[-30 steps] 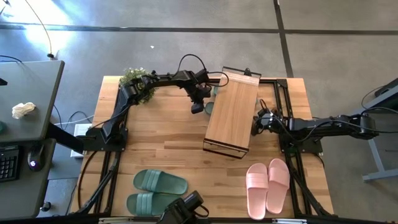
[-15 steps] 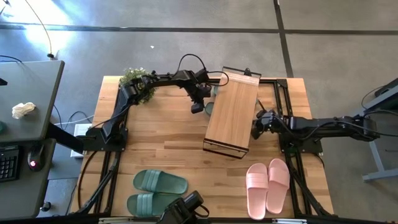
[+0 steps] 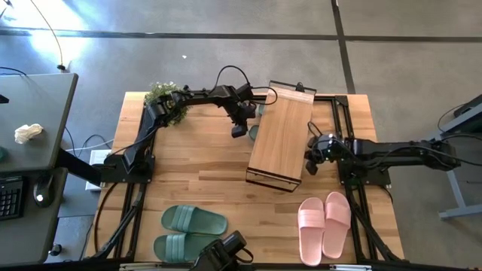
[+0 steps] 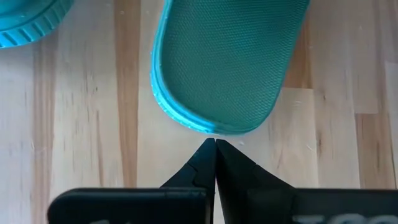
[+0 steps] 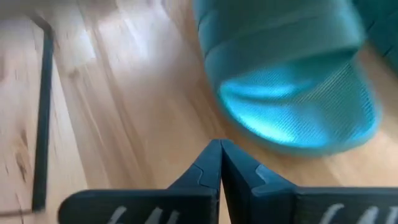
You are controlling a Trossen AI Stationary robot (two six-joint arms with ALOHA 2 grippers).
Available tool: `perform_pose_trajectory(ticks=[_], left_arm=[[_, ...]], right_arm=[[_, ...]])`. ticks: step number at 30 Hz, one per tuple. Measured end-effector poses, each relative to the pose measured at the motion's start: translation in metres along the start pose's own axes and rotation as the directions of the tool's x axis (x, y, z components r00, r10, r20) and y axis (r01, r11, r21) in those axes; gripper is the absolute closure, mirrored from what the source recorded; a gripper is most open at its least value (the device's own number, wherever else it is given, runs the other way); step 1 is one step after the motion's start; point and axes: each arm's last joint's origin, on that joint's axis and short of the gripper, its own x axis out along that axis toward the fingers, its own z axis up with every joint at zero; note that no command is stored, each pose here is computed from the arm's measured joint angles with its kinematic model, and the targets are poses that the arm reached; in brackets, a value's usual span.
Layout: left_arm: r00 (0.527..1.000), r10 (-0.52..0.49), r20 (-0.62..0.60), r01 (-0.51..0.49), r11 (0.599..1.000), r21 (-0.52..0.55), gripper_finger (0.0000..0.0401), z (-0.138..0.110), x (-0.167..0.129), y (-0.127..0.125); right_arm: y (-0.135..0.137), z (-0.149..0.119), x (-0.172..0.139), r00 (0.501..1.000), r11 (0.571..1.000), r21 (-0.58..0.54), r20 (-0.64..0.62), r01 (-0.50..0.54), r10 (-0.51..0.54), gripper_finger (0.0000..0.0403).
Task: Pick and place slides into the shelf
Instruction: Adjust the green slides under the shelf
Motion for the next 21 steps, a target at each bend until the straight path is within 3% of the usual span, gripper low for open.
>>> perform_pose_trajectory(ticks=[10, 21], left_arm=[[1.000, 0.002, -0.002, -0.002, 1.000, 0.003, 0.0401, 0.000, 0.000, 0.000], [1.000, 0.005, -0.003, -0.005, 1.000, -0.003, 0.0401, 0.000, 0.000, 0.000]], right_arm=[[-0.007, -0.019, 0.015, 0.999, 0.999, 0.048, 0.048, 0.018, -0.020, 0.0403], [-0.012, -0.017, 0.021, 0.976, 0.967, 0.176, 0.086, 0.182, -0.199, 0.0403]])
